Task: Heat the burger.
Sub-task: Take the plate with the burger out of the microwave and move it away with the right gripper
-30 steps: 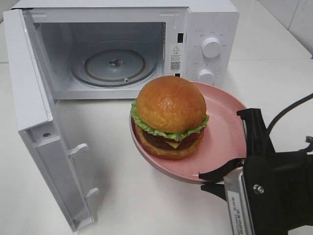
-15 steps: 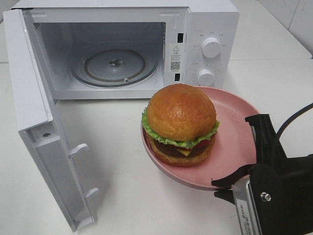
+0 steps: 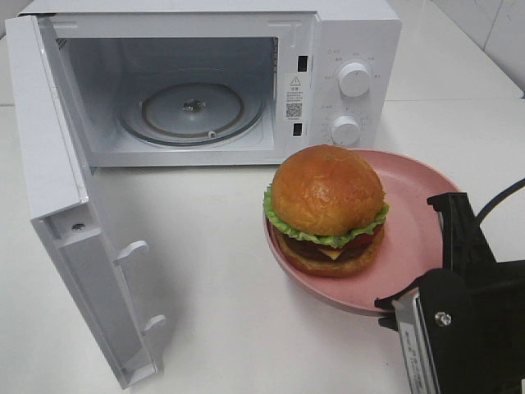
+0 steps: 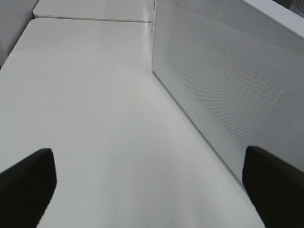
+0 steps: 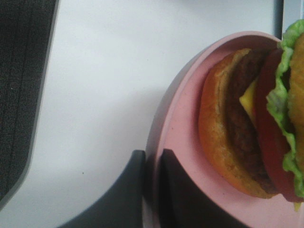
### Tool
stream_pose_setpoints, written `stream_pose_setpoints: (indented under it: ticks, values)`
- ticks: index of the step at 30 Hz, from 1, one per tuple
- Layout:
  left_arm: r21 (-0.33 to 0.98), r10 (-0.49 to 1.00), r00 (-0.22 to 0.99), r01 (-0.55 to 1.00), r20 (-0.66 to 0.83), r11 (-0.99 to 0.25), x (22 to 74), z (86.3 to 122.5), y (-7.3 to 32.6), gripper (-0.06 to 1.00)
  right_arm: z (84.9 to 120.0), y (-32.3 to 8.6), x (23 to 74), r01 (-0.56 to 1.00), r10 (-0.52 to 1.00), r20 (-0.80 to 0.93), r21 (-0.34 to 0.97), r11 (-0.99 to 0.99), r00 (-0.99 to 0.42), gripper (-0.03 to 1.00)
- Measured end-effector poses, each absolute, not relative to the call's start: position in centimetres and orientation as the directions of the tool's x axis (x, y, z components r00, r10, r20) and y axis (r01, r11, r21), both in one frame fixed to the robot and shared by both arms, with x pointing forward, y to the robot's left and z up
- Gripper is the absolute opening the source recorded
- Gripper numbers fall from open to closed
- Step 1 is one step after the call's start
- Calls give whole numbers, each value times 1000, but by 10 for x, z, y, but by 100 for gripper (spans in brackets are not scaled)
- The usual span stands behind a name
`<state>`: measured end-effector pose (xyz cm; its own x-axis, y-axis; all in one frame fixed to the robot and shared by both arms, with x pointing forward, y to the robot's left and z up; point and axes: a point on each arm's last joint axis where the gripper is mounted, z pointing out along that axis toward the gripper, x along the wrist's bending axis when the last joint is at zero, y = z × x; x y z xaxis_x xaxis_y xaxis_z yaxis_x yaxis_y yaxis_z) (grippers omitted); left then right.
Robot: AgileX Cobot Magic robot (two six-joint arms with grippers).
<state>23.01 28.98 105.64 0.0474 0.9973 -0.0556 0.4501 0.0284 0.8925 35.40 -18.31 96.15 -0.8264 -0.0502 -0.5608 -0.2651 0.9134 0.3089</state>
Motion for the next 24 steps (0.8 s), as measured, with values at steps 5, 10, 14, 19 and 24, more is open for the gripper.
stream_pose_setpoints:
  ticks: [5,10,14,19,24]
  values:
    - [893,997,47,450,-56,28,230,1056,290,99,963,-189,357,-186,-4,-553,273,944,-833,6]
    - [893,997,47,450,-56,28,230,1056,290,99,963,-196,361,-72,77,-551,244,967,-831,6]
    - [893,997,47,450,-56,28,230,1056,290,99,963,-201,363,21,158,-555,244,969,-817,6]
    - [893,997,47,450,-56,28,230,1056,290,99,963,-207,364,156,281,-547,265,952,-789,6]
    - [893,997,47,450,-56,28,230,1056,290,99,963,-215,365,305,409,-540,276,912,-736,6]
